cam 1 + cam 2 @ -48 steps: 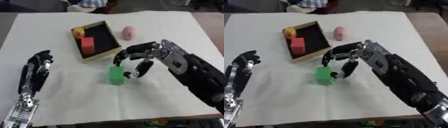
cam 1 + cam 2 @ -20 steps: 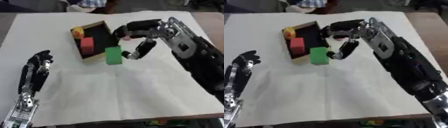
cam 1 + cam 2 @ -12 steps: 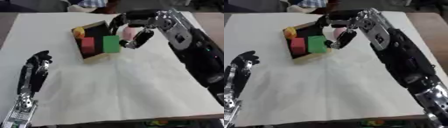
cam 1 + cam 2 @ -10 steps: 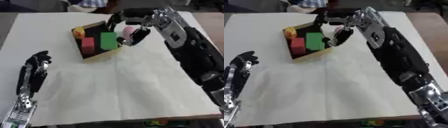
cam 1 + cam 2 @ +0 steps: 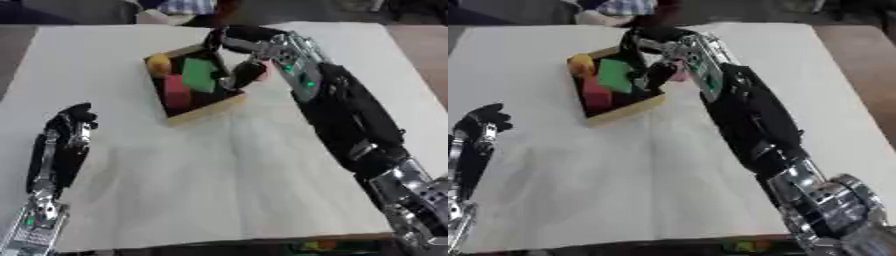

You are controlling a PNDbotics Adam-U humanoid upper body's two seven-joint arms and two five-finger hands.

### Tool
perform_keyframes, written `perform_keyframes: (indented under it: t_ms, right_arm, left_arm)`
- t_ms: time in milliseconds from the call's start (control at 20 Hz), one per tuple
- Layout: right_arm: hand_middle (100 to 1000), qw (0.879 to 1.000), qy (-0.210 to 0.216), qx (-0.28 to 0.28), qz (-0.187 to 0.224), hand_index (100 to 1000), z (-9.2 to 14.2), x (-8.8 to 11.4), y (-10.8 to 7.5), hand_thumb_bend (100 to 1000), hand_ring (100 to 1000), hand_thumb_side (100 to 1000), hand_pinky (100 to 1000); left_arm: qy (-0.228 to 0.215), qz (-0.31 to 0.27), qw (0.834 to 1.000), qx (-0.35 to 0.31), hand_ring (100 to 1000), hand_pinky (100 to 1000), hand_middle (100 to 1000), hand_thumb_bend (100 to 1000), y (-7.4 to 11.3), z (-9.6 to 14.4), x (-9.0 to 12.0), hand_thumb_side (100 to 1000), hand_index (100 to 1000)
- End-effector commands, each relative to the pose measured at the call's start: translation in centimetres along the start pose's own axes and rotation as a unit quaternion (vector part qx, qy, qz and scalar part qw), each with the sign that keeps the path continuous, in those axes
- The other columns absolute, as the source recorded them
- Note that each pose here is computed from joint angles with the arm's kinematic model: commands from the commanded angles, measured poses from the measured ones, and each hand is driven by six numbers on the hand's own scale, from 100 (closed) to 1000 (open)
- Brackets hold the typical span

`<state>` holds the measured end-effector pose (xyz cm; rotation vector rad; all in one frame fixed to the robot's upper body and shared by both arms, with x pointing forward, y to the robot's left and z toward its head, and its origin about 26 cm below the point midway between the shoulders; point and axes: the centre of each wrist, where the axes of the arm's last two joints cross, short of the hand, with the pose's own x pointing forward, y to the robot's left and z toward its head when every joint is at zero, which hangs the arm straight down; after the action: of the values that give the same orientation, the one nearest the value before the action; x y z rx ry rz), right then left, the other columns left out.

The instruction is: Pick up objects on the table and place them in the box.

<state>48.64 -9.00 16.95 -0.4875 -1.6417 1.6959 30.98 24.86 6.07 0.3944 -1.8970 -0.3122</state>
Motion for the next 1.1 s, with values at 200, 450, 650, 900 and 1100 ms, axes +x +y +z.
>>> perform_keyframes:
  t_ms: [200, 450, 650, 900, 1100]
  right_arm:
    - [858, 0.998, 0.046, -0.05, 0.011, 939, -0.4, -0.4, 0.0, 103, 851, 249, 854]
    - [872, 0.996, 0.064, -0.052, 0.033, 967, 0.0, -1.2, -0.2, 188, 861, 357, 863]
    - [871, 0.993, 0.085, -0.072, 0.037, 967, 0.7, -2.1, -1.3, 176, 860, 346, 862]
    - [870, 0.985, 0.136, -0.101, 0.017, 964, 1.9, -4.0, -2.4, 159, 858, 325, 860]
    - [872, 0.976, 0.192, -0.103, -0.003, 954, 2.7, -5.8, -2.0, 147, 860, 308, 861]
  left_arm:
    - [-0.013, 0.001, 1.0, 0.0, 645, 776, 616, 122, 0.1, -0.4, 0.6, 831, 801]
    - [-0.012, 0.001, 1.0, 0.0, 645, 776, 616, 122, 0.1, -0.4, 0.6, 831, 801]
    - [-0.01, 0.0, 1.0, 0.001, 645, 776, 616, 122, 0.2, -0.3, 0.5, 831, 801]
    - [-0.01, 0.0, 1.0, 0.001, 645, 776, 615, 122, 0.2, -0.3, 0.5, 832, 801]
    - [-0.009, -0.001, 1.0, 0.001, 645, 776, 615, 121, 0.2, -0.3, 0.4, 832, 801]
